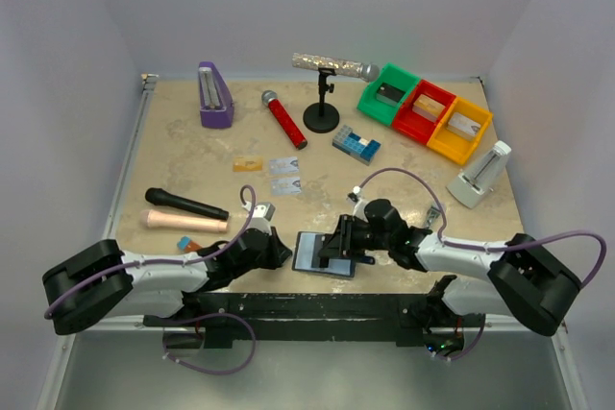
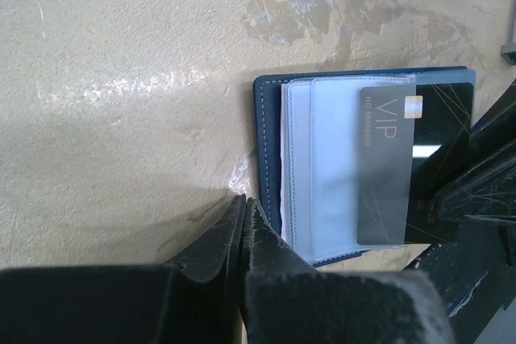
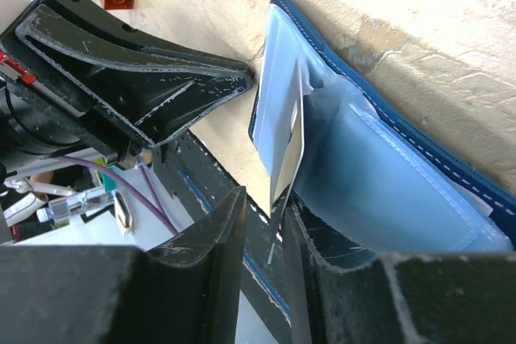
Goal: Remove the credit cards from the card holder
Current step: Remove the credit card from the card holder, then place the credit card at the center of the board.
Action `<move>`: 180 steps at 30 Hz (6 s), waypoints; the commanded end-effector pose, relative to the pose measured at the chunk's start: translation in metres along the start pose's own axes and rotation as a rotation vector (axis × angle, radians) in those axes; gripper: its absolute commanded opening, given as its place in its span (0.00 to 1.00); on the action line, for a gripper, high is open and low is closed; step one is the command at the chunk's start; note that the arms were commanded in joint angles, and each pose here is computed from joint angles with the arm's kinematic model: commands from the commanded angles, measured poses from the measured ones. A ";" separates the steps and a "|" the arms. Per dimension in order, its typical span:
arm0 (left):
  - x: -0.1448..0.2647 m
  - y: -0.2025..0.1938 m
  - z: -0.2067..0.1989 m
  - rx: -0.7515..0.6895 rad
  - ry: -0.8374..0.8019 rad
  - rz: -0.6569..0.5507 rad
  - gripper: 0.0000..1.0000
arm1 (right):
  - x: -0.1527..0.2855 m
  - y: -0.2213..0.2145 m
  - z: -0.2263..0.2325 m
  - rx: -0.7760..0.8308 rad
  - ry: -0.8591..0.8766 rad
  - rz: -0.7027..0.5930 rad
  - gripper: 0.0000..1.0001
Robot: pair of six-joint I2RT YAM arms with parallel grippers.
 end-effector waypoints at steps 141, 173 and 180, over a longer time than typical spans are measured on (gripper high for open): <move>-0.142 0.209 -0.023 0.441 0.003 -0.216 0.00 | 0.183 0.004 0.111 0.670 -0.082 -0.216 0.67; -0.151 0.212 -0.017 0.428 0.005 -0.167 0.36 | 0.168 0.005 0.099 0.663 -0.155 -0.184 0.69; -0.139 0.216 -0.020 0.404 -0.003 -0.176 0.45 | 0.165 0.008 0.097 0.642 -0.193 -0.177 0.70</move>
Point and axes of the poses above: each gripper's point midway between its finger pads, its own x axis back along the fingers, its own z axis along the line the jaws close on, y = z × x, the point moved 4 cm from there along x, back along the fingers, and after that the axes turned 2 degrees about -x, right-handed, at the moved point
